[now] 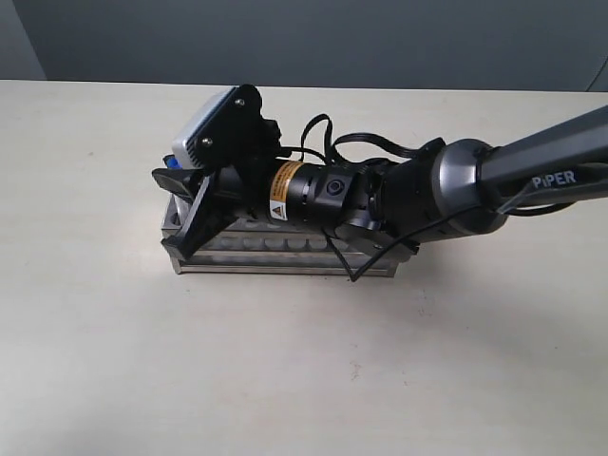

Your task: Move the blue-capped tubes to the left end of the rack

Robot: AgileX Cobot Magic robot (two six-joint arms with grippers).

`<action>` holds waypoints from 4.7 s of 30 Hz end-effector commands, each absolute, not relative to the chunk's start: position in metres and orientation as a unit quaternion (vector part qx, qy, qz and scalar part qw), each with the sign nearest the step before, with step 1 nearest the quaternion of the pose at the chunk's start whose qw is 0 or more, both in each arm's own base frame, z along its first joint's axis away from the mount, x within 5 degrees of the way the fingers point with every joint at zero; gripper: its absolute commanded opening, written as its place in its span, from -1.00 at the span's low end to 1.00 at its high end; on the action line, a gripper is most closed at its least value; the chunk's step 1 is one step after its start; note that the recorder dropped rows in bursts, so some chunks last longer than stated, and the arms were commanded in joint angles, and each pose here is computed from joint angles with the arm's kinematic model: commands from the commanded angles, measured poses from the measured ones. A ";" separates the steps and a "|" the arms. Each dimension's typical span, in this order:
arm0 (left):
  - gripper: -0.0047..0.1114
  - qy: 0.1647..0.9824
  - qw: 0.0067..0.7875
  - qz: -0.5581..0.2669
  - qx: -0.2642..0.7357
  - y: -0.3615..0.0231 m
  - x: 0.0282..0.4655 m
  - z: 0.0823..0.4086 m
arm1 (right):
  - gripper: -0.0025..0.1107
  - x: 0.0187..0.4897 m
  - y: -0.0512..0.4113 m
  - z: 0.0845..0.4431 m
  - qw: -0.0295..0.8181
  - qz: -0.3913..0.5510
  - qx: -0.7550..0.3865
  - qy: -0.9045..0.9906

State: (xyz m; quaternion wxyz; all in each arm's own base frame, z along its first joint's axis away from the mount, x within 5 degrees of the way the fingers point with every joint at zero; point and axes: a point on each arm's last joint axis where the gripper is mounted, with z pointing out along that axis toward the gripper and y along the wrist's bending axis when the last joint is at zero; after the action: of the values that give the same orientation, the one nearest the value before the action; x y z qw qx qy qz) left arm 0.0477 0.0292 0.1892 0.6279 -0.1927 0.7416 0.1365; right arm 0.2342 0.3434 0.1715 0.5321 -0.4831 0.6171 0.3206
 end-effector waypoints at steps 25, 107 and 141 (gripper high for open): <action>-0.90 0.740 0.629 0.137 -0.194 0.029 0.047 0.190 | -0.61 0.236 0.343 0.167 0.530 0.318 -0.482 0.621; -0.90 0.740 0.629 0.137 -0.194 0.029 0.047 0.190 | -0.97 0.058 0.025 0.188 0.621 0.052 -0.233 0.747; -0.90 0.740 0.629 0.137 -0.194 0.029 0.047 0.190 | -0.97 0.055 0.025 0.178 0.576 0.056 -0.248 0.777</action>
State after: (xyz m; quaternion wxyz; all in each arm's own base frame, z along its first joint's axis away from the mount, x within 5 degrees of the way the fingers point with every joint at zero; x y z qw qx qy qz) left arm 0.0477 0.0292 0.1892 0.6279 -0.1927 0.7416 0.1365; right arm 0.0552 0.0255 0.1780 0.5727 -0.2498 0.7787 0.0570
